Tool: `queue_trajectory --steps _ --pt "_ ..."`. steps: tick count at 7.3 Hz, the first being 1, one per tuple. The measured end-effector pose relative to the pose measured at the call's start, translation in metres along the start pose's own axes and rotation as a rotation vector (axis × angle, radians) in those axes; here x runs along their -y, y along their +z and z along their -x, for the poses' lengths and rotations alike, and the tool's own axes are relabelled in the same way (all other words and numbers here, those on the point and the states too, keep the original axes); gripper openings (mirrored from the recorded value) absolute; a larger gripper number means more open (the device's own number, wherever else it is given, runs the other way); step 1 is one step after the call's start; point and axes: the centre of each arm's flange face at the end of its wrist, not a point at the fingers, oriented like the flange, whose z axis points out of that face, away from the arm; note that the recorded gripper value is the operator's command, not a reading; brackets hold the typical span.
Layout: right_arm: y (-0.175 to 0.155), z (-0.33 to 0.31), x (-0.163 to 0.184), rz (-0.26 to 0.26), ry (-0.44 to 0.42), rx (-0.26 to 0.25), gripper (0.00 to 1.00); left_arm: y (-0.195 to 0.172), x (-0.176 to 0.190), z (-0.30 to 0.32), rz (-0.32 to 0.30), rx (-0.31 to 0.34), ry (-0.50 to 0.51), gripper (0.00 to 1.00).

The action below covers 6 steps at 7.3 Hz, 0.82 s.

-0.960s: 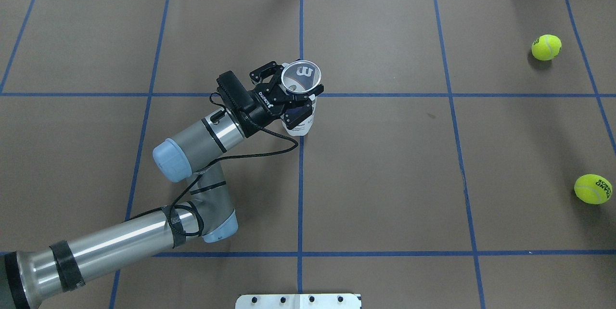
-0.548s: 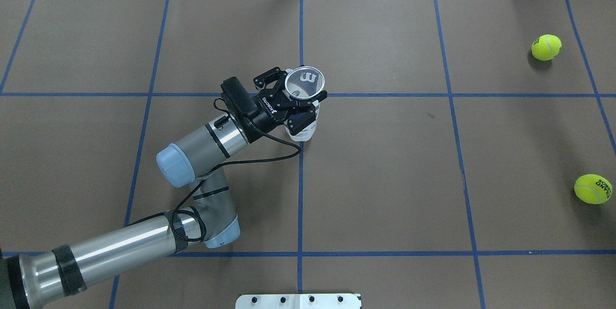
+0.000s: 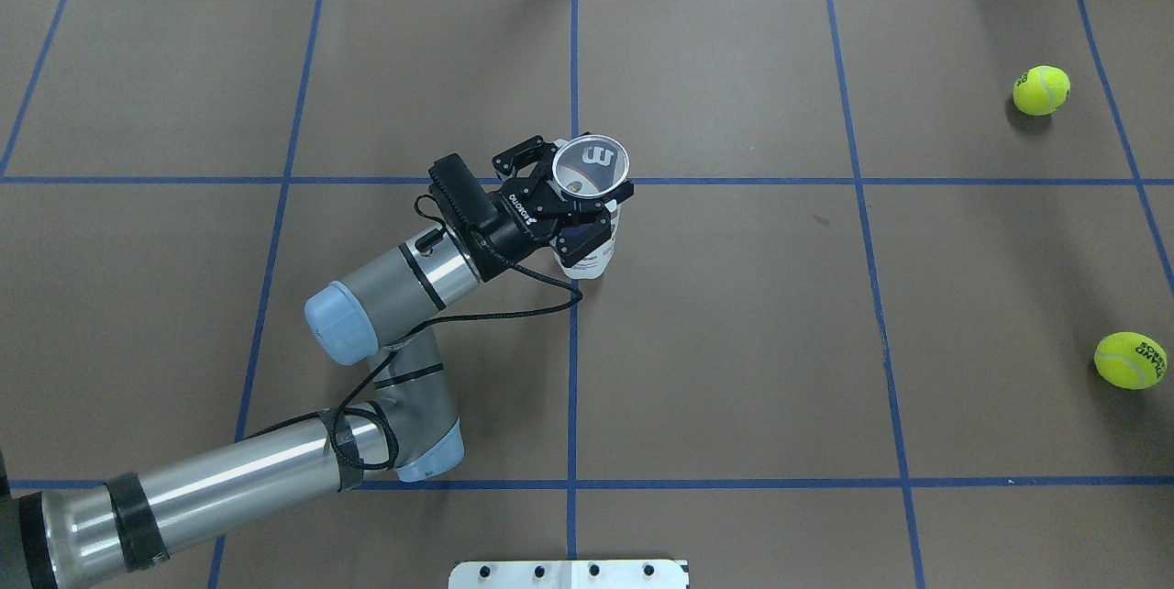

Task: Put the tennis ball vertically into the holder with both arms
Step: 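Lower the upright can onto the table with the left gripper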

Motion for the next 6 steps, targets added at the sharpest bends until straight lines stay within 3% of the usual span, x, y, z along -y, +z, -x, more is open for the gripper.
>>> queue_trajectory --steps 2,6 --pt "-0.0001 0.0001 0.0 0.0 0.0 0.0 0.99 -0.0016 -0.0019 0.0023 0.007 0.005 0.008 0.99" --pt "0.0 0.0 0.0 0.0 0.001 0.0 0.99 -0.0039 -0.0026 0.0064 0.012 0.006 0.017 0.99"
